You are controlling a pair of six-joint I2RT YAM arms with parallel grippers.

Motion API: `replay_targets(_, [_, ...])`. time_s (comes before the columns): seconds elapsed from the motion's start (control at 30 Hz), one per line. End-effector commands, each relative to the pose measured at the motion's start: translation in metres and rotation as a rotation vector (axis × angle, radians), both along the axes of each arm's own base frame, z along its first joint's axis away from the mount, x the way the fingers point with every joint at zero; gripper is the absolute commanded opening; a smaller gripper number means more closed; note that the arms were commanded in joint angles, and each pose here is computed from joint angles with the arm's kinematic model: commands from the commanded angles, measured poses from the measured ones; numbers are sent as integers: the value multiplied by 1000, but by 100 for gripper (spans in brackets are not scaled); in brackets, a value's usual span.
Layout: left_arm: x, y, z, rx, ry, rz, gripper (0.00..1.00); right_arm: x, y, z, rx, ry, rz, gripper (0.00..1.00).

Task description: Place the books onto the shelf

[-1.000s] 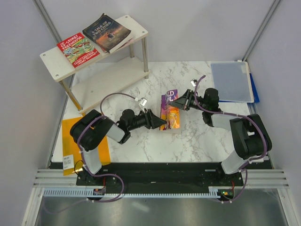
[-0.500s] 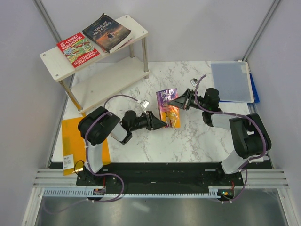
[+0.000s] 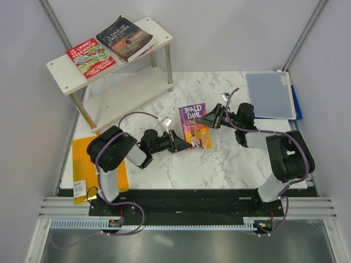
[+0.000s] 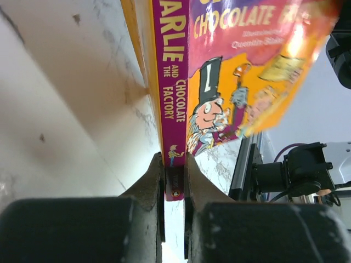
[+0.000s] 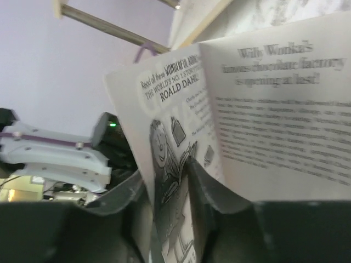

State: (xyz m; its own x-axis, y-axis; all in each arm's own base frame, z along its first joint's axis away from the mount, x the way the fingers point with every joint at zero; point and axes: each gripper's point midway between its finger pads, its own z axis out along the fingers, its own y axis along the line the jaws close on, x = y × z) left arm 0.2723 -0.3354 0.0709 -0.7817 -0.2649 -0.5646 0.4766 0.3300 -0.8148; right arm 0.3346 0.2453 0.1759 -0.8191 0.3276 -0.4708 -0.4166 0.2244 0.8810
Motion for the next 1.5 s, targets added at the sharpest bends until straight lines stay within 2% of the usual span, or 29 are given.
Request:
replay_targets(0.0, [6,7,41,10,-161,39,2,9,-5,-35,-134,-9,-40,50])
replay_targets(0.1, [9,17,36,96,-152,78,2,14,-13,-55,-226,11,-88,66])
replay_targets(0.13, [12,20,51,92,-185,100,2,13,-16,-59,-245,27,-96,69])
replay_targets(0.2, [14,26,50,144,-178,119,2,16,-19,-63,-271,22,-110,71])
replay_targets(0.37, [18,39,93,130,-234,143,2,18,-22,-68,-276,37,-119,75])
replay_targets(0.4, [18,44,91,161,-222,148,2,17,-22,-68,-275,37,-121,76])
replay_targets(0.5, [23,53,132,179,-313,178,2,17,-23,-68,-278,28,-121,76])
replay_targets(0.8, [29,83,265,175,-454,222,2,11,-25,-85,-298,43,-113,77])
replay_targets(0.87, [32,96,298,192,-474,255,2,8,-25,-90,-302,51,-112,77])
replay_targets(0.9, [35,102,329,177,-513,284,2,7,-23,-93,-309,55,-110,77])
replay_targets(0.97, [44,122,341,202,-475,331,2,9,-24,-103,-356,52,-121,76])
replay_targets(1.0, [40,129,373,171,-513,336,2,4,-20,-113,-389,79,-106,76])
replay_targets(1.07, [52,152,386,167,-474,374,2,4,-17,-119,-432,73,-104,76])
replay_targets(1.1, [45,158,416,134,-515,364,2,1,-16,-128,-484,75,-112,76])
replay_targets(1.17, [64,185,423,124,-447,412,2,4,-16,-127,-524,50,-135,76])
replay_targets(1.2, [58,189,443,92,-470,380,2,4,-17,-133,-571,42,-149,76])
replay_targets(1.23, [70,198,441,78,-429,383,2,5,-18,-133,-591,35,-162,76])
replay_targets(1.27, [80,223,445,49,-378,438,2,8,-18,-129,-606,20,-174,75])
replay_targets(1.33, [80,237,457,13,-359,417,2,9,-22,-131,-661,2,-200,76])
replay_targets(1.47, [97,283,448,-47,-227,486,2,9,-28,-128,-712,-32,-238,75])
